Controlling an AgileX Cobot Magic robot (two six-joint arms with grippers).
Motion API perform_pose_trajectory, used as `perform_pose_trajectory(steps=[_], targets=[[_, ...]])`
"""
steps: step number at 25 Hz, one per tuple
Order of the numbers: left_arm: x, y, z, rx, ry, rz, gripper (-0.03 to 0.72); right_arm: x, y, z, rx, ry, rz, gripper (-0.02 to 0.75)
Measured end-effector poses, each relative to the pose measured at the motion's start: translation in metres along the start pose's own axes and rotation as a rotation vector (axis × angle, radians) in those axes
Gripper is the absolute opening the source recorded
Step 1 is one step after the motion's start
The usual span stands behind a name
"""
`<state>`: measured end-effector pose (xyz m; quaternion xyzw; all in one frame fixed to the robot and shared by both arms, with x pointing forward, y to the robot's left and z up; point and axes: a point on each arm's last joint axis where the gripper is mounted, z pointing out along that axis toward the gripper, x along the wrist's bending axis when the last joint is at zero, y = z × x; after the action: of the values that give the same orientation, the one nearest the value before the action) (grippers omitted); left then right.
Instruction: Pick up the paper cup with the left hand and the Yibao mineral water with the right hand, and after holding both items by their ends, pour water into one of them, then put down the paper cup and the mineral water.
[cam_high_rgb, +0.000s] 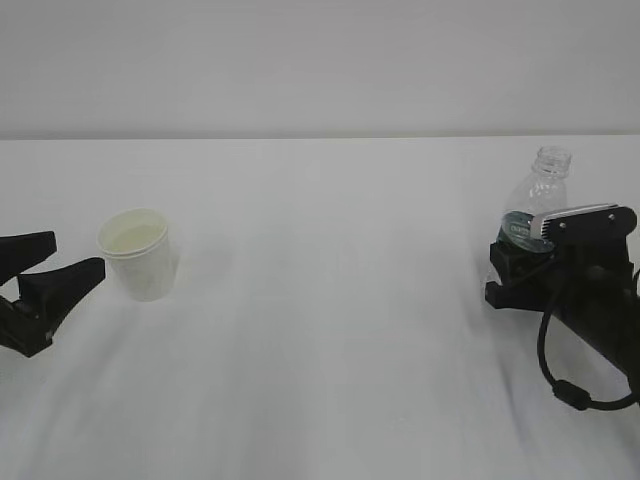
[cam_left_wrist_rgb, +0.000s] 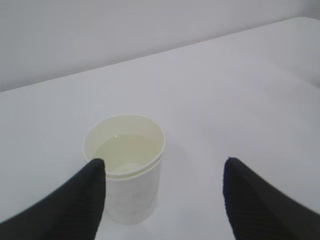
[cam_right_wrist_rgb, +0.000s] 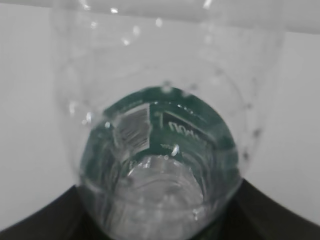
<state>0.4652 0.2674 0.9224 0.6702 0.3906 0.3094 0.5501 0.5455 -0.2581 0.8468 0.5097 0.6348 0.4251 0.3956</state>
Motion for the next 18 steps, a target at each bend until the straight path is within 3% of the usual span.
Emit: perform_pose_trajectory(steps=[18], targets=[[-0.0002, 0.0, 0.0, 0.0, -0.002, 0.001, 0.519, 0.0007, -0.005, 0.0045, -0.003, 0.004, -0.001, 0.412]])
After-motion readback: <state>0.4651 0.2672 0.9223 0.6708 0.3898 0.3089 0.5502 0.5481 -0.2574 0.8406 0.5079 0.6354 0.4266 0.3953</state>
